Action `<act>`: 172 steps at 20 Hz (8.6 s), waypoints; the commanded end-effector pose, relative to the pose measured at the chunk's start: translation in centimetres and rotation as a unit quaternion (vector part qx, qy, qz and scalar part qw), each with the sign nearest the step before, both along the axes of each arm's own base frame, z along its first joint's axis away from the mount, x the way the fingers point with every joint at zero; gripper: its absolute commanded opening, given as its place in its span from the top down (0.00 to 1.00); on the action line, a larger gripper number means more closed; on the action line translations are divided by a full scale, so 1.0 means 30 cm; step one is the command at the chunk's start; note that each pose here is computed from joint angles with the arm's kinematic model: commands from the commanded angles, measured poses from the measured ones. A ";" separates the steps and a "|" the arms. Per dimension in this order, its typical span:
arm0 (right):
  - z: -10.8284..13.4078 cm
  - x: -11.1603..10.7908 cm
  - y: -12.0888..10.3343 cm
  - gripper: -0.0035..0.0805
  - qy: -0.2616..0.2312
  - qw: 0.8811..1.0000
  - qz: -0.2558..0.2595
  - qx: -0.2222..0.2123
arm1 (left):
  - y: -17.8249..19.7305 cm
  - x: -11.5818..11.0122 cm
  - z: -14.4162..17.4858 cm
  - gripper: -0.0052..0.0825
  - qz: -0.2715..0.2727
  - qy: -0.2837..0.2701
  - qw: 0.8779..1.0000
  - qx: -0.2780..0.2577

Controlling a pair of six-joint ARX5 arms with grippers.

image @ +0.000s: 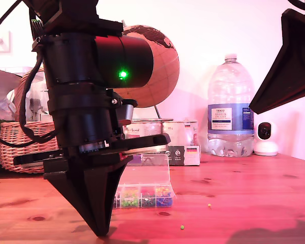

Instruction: Sort the loose pins on the table into their correct compartments

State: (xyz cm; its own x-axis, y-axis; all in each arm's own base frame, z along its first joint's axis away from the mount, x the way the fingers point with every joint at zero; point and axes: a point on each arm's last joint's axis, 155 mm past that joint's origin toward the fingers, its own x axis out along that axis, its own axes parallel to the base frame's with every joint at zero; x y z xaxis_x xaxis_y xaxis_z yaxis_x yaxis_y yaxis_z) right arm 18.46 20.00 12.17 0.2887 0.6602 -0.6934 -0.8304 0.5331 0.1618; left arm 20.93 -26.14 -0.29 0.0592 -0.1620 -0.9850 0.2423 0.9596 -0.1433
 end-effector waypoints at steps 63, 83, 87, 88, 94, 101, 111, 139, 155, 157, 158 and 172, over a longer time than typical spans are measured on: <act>0.016 0.005 0.011 0.97 -0.007 1.000 0.003 0.007 | -0.019 0.376 0.282 0.97 -0.037 -0.131 0.983 -0.121; 0.018 0.008 0.012 0.97 -0.010 1.000 0.003 0.008 | 0.017 0.389 0.110 0.97 -0.071 -0.052 0.996 -0.021; 0.019 0.008 0.013 0.97 -0.010 1.000 0.003 0.008 | 0.016 0.388 0.110 0.94 -0.072 -0.052 0.996 -0.022; 0.019 0.008 0.013 0.97 -0.010 1.000 0.003 0.008 | 0.016 0.388 0.110 0.93 -0.072 -0.051 0.996 -0.022; 0.019 0.008 0.013 0.97 -0.010 1.000 0.003 0.009 | 0.007 0.382 0.111 0.83 -0.073 -0.047 0.996 -0.029; 0.019 0.008 0.013 0.97 -0.010 1.000 0.003 0.009 | 0.004 0.380 0.112 0.89 -0.079 -0.047 0.995 -0.031; 0.008 0.022 0.004 0.97 -0.002 1.000 -0.016 0.004 | -0.038 0.375 0.344 0.96 -0.128 -0.130 0.981 -0.072; -0.034 0.245 -0.014 0.97 0.136 0.956 -0.257 0.043 | -0.007 -0.184 0.362 0.96 -0.344 -0.269 0.846 -0.306; -0.198 0.310 0.032 0.97 0.261 0.902 -0.313 -0.146 | -0.018 -0.203 0.337 0.96 -0.363 -0.261 0.842 -0.301; -0.225 0.319 0.052 0.95 0.265 0.900 -0.310 -0.154 | -0.018 -0.203 0.337 0.96 -0.363 -0.261 0.842 -0.301; -0.237 0.327 0.057 0.94 0.268 0.898 -0.312 -0.157 | -0.018 -0.203 0.337 0.96 -0.363 -0.261 0.842 -0.301; -0.330 0.375 0.075 0.82 0.275 0.887 -0.319 -0.188 | -0.019 -0.202 0.338 0.96 -0.363 -0.262 0.841 -0.302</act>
